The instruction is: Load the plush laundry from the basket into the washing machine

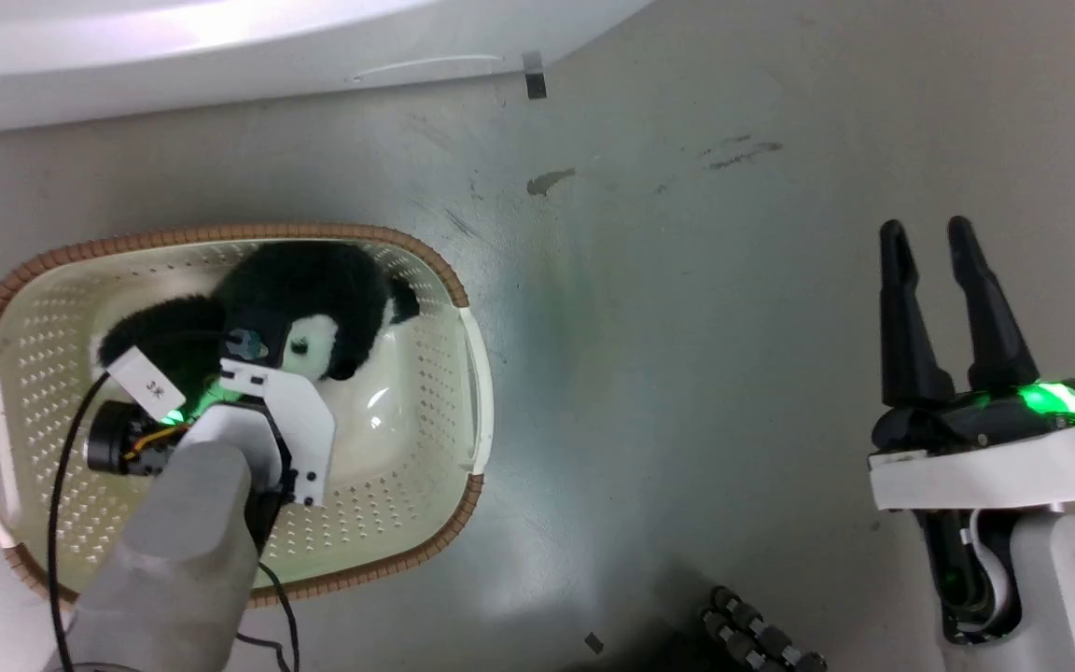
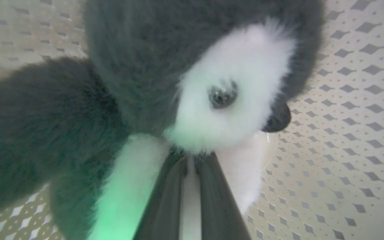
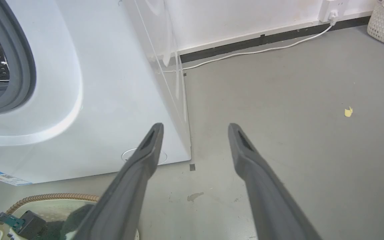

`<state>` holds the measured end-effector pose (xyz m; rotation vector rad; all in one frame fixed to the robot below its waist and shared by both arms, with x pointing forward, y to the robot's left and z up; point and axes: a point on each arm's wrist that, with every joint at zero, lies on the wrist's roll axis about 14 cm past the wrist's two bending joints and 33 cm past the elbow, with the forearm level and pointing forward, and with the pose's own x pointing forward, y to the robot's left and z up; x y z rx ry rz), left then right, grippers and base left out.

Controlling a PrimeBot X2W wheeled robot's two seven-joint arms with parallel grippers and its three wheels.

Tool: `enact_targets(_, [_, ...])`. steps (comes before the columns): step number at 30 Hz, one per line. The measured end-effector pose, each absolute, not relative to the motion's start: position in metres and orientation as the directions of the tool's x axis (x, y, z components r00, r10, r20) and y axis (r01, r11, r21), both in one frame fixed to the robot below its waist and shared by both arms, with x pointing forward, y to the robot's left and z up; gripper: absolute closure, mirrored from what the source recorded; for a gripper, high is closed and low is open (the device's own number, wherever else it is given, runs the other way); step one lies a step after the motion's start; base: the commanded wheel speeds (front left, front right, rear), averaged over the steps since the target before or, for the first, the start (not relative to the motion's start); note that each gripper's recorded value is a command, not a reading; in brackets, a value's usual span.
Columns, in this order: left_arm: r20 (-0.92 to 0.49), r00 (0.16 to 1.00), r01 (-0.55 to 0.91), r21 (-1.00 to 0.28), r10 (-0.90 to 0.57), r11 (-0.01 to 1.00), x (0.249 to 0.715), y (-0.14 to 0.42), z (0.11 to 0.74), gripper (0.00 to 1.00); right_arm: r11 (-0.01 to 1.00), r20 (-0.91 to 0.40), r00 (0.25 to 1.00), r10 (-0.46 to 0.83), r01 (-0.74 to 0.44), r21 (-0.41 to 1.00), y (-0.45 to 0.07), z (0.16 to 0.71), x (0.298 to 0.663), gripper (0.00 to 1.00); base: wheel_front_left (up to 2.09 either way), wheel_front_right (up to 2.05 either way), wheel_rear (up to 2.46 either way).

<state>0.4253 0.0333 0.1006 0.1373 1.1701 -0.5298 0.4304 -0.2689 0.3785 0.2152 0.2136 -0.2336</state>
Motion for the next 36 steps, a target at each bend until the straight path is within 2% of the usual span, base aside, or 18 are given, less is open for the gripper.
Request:
enact_targets(5, [-0.899,0.302,0.428,-0.168,-0.316,0.888,0.422,0.037,0.110,1.00,0.951,-0.187,0.959,-0.212,0.247,0.187,-0.272,0.392,0.435,0.00,0.00,0.00,0.00])
enact_targets(16, [-0.848,0.411,0.372,-0.178,-0.334,0.911,0.417,0.041,0.165,1.00,0.955,-0.052,0.971,-0.233,0.239,0.176,-0.278,0.442,0.427,0.00,0.00,0.00,0.00])
enact_targets(19, [-0.790,0.491,0.353,-0.206,-0.368,0.913,0.404,0.041,0.205,1.00,0.957,-0.010,0.972,-0.236,0.234,0.168,-0.276,0.465,0.407,0.00,0.00,0.00,0.00])
enact_targets(29, [-0.652,0.656,0.317,-0.219,-0.380,0.923,0.397,0.054,0.280,1.00,0.965,0.090,0.977,-0.194,0.173,0.197,-0.259,0.504,0.383,0.00,0.00,0.00,0.00])
enact_targets(35, [-0.439,0.820,0.294,-0.228,-0.367,0.928,0.410,0.065,0.352,1.00,0.972,0.132,0.981,-0.138,0.109,0.206,-0.239,0.519,0.371,0.00,0.00,0.00,0.00])
enact_targets(36, [-0.439,0.820,0.294,-0.228,-0.367,0.928,0.410,0.065,0.352,1.00,0.972,0.132,0.981,-0.138,0.109,0.206,-0.239,0.519,0.371,0.00,0.00,0.00,0.00])
